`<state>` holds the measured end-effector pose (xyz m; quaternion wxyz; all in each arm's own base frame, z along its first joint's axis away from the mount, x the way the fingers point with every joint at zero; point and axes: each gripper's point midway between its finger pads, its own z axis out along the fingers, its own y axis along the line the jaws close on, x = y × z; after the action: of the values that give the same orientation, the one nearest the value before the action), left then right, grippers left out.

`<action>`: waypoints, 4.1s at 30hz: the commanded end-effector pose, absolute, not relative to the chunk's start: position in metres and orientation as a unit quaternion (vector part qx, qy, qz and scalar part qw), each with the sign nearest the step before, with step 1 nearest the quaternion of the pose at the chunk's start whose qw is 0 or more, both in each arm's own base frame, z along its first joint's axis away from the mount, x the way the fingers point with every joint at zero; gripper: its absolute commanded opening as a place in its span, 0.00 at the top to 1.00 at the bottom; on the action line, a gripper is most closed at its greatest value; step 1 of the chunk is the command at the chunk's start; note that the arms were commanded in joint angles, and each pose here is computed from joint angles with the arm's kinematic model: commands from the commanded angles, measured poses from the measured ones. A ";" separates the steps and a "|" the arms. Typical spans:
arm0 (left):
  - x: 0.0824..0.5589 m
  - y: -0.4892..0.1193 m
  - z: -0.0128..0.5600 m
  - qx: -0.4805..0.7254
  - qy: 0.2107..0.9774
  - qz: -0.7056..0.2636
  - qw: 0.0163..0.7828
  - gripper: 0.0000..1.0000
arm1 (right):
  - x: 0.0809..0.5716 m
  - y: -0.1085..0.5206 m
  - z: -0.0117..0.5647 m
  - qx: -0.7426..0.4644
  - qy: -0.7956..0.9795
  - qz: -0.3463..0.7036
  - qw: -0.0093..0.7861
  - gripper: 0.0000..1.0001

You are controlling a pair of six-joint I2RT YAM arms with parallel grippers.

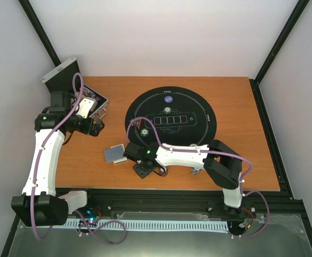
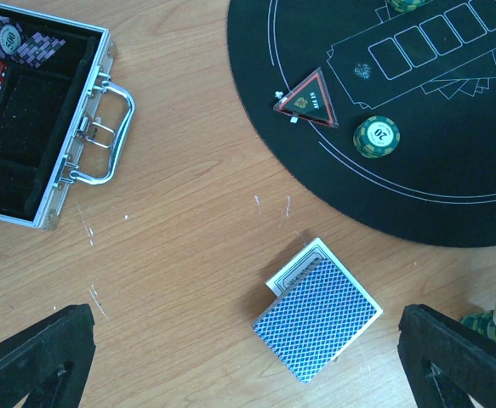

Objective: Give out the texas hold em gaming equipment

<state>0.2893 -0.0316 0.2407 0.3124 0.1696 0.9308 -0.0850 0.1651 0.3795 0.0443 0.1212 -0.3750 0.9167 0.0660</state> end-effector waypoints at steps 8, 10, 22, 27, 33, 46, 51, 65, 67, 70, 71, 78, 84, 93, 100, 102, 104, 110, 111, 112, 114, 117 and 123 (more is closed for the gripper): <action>0.288 -0.032 0.251 0.172 0.926 -0.087 0.325 0.00 | 0.182 0.383 0.085 -0.369 0.912 0.072 0.167 0.61; 0.288 -0.032 0.251 0.172 0.926 -0.087 0.325 0.00 | 0.198 0.371 0.090 -0.353 0.917 0.065 0.174 0.63; 0.287 -0.032 0.254 0.174 0.925 -0.085 0.328 0.00 | 0.292 0.247 0.073 -0.225 0.959 0.008 0.174 0.63; 0.288 -0.031 0.254 0.176 0.925 -0.083 0.327 0.00 | 0.313 0.222 0.060 -0.186 0.968 0.012 0.169 0.63; 0.289 -0.031 0.254 0.176 0.925 -0.082 0.326 0.00 | 0.316 0.213 0.037 -0.175 0.973 0.005 0.149 0.64; 0.288 -0.031 0.252 0.180 0.925 -0.080 0.324 0.00 | 0.313 0.193 0.010 -0.147 0.981 0.003 0.128 0.63; 0.288 -0.031 0.252 0.180 0.925 -0.080 0.324 0.00 | 0.307 0.193 0.002 -0.143 0.983 0.009 0.117 0.50; 0.289 -0.032 0.257 0.181 0.924 -0.083 0.327 0.00 | 0.308 0.201 0.080 -0.143 0.971 0.002 0.191 0.34; 0.289 -0.032 0.257 0.181 0.924 -0.083 0.327 0.00 | 0.295 0.215 0.094 -0.157 0.967 0.006 0.203 0.32; 0.290 -0.032 0.256 0.179 0.924 -0.084 0.326 0.00 | 0.270 0.236 0.107 -0.178 0.961 0.013 0.210 0.31; 0.290 -0.032 0.256 0.179 0.924 -0.085 0.326 0.00 | 0.260 0.245 0.109 -0.187 0.960 0.019 0.209 0.30; 0.290 -0.033 0.256 0.177 0.924 -0.088 0.326 0.00 | 0.198 0.289 0.090 -0.239 0.954 0.053 0.171 0.24; 0.289 -0.033 0.256 0.177 0.924 -0.087 0.326 0.00 | 0.177 0.303 0.070 -0.260 0.953 0.055 0.147 0.24; 0.289 -0.033 0.256 0.177 0.924 -0.088 0.326 0.00 | 0.169 0.300 0.047 -0.270 0.954 0.039 0.126 0.27; 0.289 -0.033 0.256 0.178 0.924 -0.086 0.327 0.00 | 0.167 0.295 0.040 -0.266 0.956 0.033 0.123 0.34; 0.289 -0.033 0.256 0.178 0.924 -0.086 0.328 0.00 | 0.168 0.295 0.041 -0.265 0.955 0.034 0.125 0.36; 0.289 -0.033 0.256 0.178 0.924 -0.087 0.328 0.00 | 0.168 0.295 0.042 -0.265 0.955 0.035 0.127 0.39; 0.288 -0.033 0.254 0.178 0.924 -0.088 0.326 0.00 | 0.170 0.297 0.046 -0.266 0.954 0.037 0.132 0.43; 0.289 -0.033 0.254 0.177 0.925 -0.087 0.325 0.00 | 0.170 0.297 0.047 -0.266 0.954 0.038 0.133 0.45; 0.289 -0.033 0.254 0.177 0.925 -0.087 0.325 0.00 | 0.170 0.297 0.048 -0.266 0.954 0.038 0.133 0.46; 0.289 -0.033 0.254 0.177 0.924 -0.088 0.326 0.00 | 0.171 0.298 0.049 -0.266 0.954 0.038 0.134 0.47; 0.289 -0.033 0.254 0.177 0.925 -0.089 0.325 0.00 | 0.171 0.298 0.050 -0.265 0.954 0.040 0.135 0.50; 0.288 -0.034 0.252 0.177 0.925 -0.092 0.324 0.00 | 0.171 0.298 0.052 -0.265 0.954 0.038 0.136 0.57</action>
<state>0.2895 -0.0333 0.2446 0.3163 0.1751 0.9282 -0.0880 0.1698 0.2935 0.0438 0.1235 -0.2694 0.9545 0.0329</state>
